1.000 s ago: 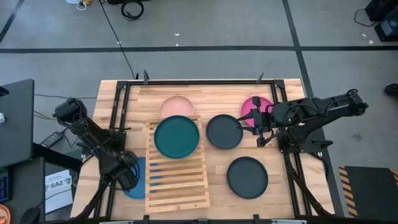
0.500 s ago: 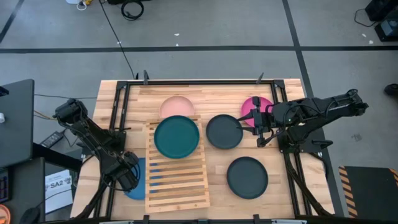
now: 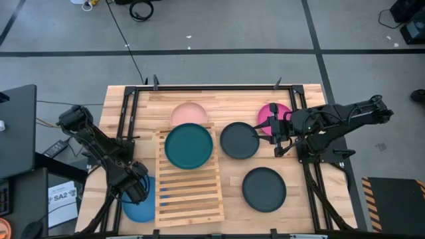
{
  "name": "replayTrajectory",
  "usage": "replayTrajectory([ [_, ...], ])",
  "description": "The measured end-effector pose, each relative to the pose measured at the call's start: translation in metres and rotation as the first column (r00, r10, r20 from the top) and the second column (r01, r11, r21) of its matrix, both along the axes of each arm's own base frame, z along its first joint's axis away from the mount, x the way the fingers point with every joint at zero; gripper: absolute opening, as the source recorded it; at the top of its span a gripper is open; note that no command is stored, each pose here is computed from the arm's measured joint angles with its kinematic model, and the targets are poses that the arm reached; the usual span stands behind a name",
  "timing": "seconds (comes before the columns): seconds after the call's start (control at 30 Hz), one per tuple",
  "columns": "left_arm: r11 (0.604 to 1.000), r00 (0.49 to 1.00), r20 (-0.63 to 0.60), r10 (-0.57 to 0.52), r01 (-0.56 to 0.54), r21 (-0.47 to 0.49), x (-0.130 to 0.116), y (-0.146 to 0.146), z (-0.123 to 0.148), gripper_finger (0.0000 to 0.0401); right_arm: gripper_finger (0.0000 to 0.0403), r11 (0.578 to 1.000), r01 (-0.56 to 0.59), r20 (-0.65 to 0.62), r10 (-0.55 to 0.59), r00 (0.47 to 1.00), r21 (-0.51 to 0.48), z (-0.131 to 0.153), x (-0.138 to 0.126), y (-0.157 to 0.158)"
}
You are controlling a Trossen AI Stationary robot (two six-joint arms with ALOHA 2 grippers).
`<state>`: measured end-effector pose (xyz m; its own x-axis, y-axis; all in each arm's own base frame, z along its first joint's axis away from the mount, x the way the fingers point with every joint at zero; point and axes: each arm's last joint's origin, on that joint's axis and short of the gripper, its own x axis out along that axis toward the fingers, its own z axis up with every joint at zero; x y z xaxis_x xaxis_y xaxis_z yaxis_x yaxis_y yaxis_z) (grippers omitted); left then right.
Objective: Place and stack plates onto a shelf
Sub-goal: Put the blue plate on the shelf
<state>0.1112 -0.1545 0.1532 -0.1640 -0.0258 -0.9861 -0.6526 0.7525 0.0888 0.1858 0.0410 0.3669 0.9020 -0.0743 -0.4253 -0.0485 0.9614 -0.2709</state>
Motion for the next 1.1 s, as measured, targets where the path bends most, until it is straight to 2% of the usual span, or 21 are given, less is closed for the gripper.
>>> replayTrajectory([
  [0.93,0.975,0.986,0.022,0.165,-0.160,-0.152,-0.015,0.020,0.039,0.0018,0.0132,1.000,0.000,0.000,0.000,1.000,0.000,0.000,0.000,0.000],
  [1.1,0.964,0.982,-0.013,0.190,-0.189,-0.187,-0.020,0.023,0.045,0.0018,0.0132,1.000,0.000,0.000,0.000,1.000,0.000,0.000,0.000,0.000],
])
